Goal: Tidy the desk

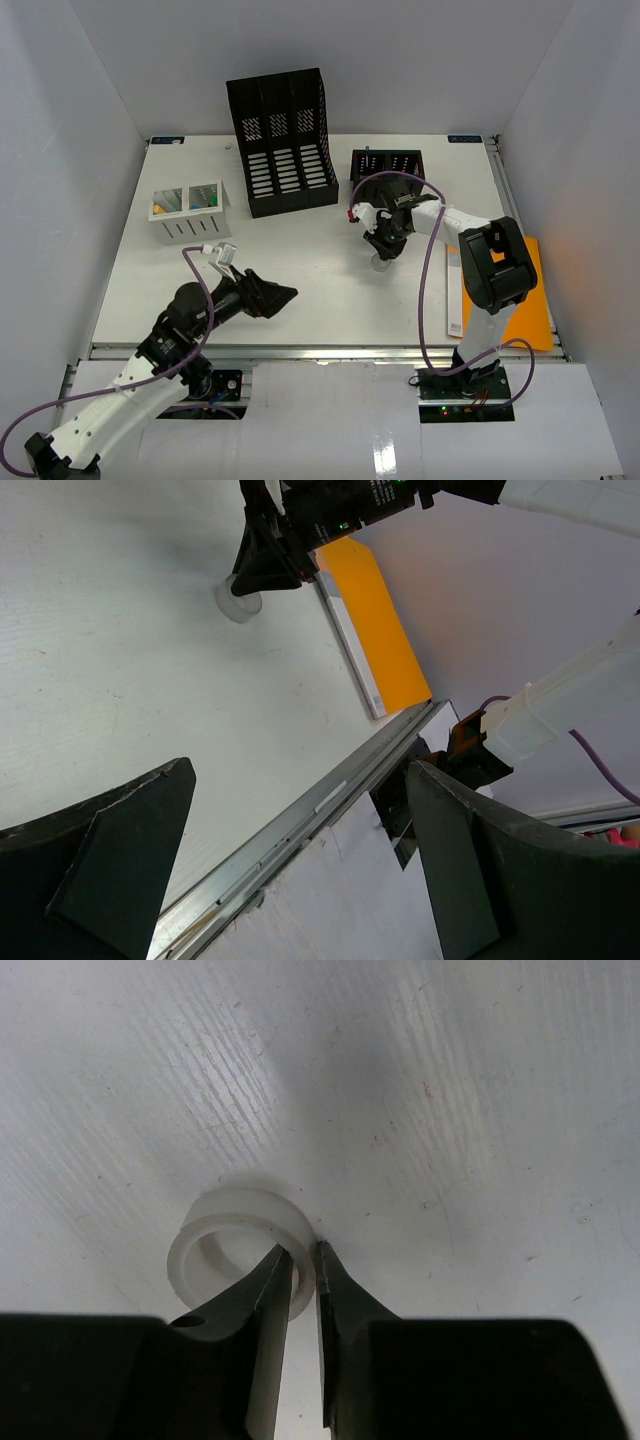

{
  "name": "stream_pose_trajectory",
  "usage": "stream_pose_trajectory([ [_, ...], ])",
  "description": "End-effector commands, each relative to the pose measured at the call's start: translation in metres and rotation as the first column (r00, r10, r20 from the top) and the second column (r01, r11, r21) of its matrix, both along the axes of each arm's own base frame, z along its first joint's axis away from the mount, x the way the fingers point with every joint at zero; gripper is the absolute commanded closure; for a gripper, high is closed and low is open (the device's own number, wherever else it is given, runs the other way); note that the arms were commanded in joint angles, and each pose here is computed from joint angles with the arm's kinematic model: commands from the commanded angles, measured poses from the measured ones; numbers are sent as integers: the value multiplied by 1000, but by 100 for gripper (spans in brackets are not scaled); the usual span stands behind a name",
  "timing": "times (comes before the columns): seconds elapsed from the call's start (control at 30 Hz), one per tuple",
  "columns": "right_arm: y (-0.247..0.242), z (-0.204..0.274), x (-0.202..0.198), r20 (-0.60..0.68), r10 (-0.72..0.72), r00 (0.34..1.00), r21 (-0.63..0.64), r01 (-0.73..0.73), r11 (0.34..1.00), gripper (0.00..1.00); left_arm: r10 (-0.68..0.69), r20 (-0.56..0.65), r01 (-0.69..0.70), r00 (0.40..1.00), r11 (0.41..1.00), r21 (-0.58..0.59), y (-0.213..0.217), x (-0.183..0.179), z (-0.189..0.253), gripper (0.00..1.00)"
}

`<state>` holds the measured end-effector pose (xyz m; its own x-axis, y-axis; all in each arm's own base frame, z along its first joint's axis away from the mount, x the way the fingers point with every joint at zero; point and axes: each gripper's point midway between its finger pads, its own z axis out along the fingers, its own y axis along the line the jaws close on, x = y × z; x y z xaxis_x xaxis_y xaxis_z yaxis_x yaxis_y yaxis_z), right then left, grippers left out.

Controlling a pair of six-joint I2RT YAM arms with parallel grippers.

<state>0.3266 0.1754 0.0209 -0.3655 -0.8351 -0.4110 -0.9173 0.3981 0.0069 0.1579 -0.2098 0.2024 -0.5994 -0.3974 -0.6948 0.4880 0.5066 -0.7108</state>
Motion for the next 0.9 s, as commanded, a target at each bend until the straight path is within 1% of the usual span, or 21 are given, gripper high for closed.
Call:
stream_pose_trajectory([
  [0.0, 4, 5, -5, -2, 12, 1000, 15, -12, 1000, 88, 1, -11, -1, 1000, 1000, 8, 2, -2, -5, 2],
  [0.07, 6, 12, -4, 10, 16, 1000, 27, -17, 999, 92, 2, -10, -1, 1000, 1000, 9, 2, -2, -5, 2],
  [0.17, 9, 34, 6, 69, 18, 997, 46, -21, 999, 92, 3, -8, -3, 1000, 1000, 8, 3, -3, -5, 2],
  [0.27, 11, 80, 31, 192, -11, 981, 87, -6, 996, 92, 7, -7, -7, 1000, 1000, 8, 4, -3, -4, 2],
  [0.3, 9, 85, 35, 207, -27, 978, 93, 8, 996, 92, 7, -6, -7, 1000, 1000, 9, 4, -3, -4, 2],
  [0.4, 1, 132, 70, 311, -118, 943, 151, 74, 986, 92, 9, -4, -9, 1000, 1000, 7, 5, -3, -3, 2],
  [0.53, -21, 192, 116, 404, -297, 865, 265, 200, 943, 92, 11, -3, -11, 1000, 1000, 5, 6, -4, -3, 2],
  [0.57, -30, 206, 130, 421, -359, 833, 303, 245, 921, 92, 11, -3, -11, 1000, 1000, 5, 6, -4, -3, 2],
  [0.67, -51, 222, 157, 434, -487, 758, 373, 341, 863, 92, 12, 1, -12, 1000, 1000, 6, 6, -4, -2, 2],
  [0.73, -62, 225, 174, 444, -550, 707, 394, 397, 829, 92, 15, 3, -15, 1000, 1000, 5, 7, -4, -1, 2],
  [0.8, -72, 225, 190, 453, -622, 639, 415, 467, 781, 92, 19, 2, -19, 1000, 1000, 8, 7, -3, -1, 2],
  [0.87, -78, 225, 205, 452, -674, 585, 439, 512, 738, 92, 19, -1, -19, 1000, 1000, 13, 6, -2, -2, 2],
])
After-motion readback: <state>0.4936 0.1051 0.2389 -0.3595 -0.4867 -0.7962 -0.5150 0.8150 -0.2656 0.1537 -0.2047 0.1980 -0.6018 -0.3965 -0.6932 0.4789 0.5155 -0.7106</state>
